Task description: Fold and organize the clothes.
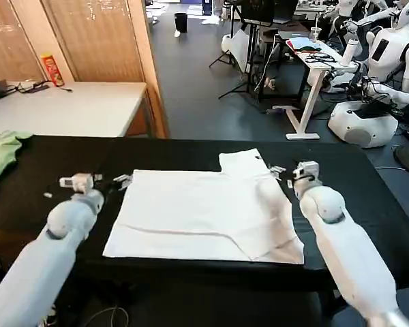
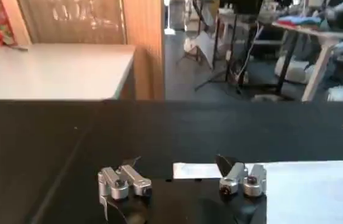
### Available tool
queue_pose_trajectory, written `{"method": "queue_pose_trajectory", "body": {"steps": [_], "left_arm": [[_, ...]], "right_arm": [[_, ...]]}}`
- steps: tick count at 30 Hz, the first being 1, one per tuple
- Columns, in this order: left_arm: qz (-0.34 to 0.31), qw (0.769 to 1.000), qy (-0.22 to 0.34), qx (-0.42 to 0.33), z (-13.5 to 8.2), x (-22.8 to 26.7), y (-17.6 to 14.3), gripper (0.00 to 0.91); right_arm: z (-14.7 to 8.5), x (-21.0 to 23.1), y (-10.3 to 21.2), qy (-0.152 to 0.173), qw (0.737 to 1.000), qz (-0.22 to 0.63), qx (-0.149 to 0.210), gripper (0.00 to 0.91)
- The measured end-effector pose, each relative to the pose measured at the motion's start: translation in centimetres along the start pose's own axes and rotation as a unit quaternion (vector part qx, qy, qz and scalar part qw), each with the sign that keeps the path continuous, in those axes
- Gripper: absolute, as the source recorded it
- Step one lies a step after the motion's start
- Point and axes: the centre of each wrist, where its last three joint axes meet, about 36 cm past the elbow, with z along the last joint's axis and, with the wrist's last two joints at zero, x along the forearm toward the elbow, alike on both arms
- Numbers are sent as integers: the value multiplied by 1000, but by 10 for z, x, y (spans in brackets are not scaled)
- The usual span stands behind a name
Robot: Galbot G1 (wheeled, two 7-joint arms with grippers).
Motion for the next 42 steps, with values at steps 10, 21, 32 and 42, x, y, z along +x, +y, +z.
{"method": "queue_pose_trajectory", "body": {"steps": [10,21,32,42], "left_arm": [[-3,999,36,4,0,-25,6,517],[8,999,35,12,1,-37,6,488],[10,999,45,9,9,-39,9,20],[22,999,35,4,8,-34,5,0]], "right_arm": [[1,-30,11,40,999,-5,-5,878],[4,-38,18,53,998,-11,-8,878],[6,-38,16,58,998,-18,-9,283],[12,-32,12,42,999,-15,-2,49]]}}
